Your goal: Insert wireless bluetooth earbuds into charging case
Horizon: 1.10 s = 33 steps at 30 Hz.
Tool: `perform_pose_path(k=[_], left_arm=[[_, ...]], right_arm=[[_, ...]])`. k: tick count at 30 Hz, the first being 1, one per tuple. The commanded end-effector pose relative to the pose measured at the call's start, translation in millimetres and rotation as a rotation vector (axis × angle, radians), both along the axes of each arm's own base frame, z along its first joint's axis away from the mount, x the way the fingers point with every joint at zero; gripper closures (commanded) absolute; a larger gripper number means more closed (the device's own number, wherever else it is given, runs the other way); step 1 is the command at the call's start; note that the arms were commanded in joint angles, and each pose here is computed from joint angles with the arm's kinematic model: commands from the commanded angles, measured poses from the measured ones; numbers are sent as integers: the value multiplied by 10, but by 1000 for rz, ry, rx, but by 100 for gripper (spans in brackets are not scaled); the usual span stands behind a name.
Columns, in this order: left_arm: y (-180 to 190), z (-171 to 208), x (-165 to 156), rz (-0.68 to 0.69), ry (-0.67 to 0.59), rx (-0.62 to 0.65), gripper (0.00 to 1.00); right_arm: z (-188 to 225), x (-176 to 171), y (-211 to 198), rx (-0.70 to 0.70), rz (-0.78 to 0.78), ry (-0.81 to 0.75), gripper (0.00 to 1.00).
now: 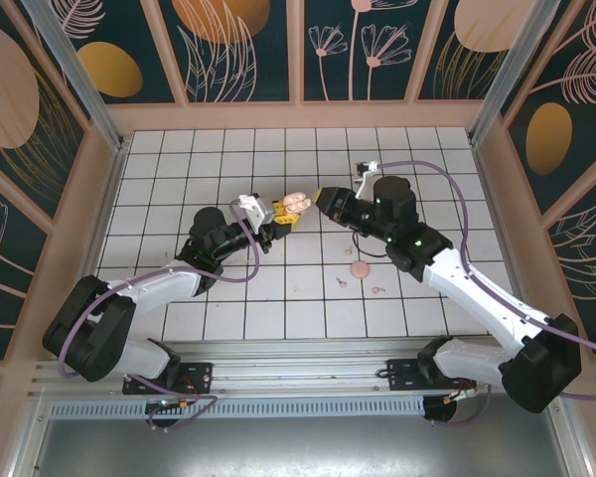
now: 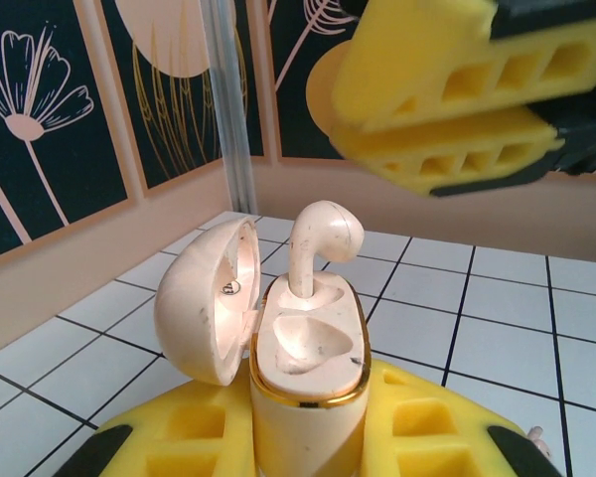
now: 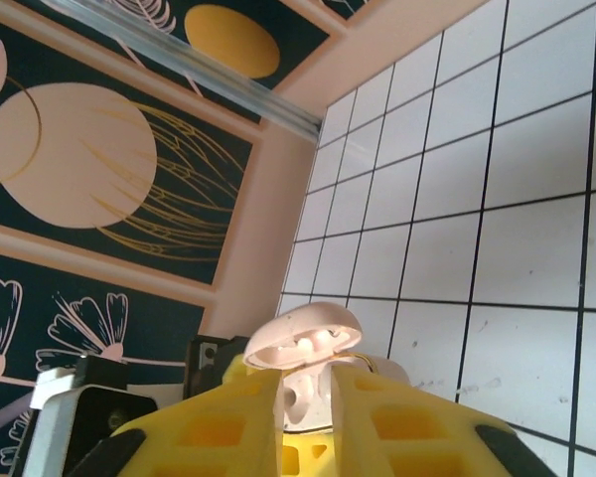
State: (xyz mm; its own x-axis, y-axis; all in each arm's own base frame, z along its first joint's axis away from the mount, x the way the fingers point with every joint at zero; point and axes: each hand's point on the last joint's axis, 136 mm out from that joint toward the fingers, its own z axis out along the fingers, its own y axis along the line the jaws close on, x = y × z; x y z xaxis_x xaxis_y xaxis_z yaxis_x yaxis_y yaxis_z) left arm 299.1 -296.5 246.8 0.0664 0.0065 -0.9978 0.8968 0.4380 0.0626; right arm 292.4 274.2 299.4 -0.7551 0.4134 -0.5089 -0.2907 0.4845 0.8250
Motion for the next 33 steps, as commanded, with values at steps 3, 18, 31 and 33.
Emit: perform_pose_path(k=[3,18,31,33], left_arm=[[-30,293,-65,-28,-89,-39,88],[-36,307,-64,-33,-87,-40,89],[-47,308,-86,-46,-84,-43,89],[-46,311,-85,-47,-85,-42,89]], right_arm=[[-52,-35,82,26,51,20,84],[-16,-38,287,49,120,13,88],[-28,-74,367,36,140,24,86],[-33,-74,382,32,142,26,85]])
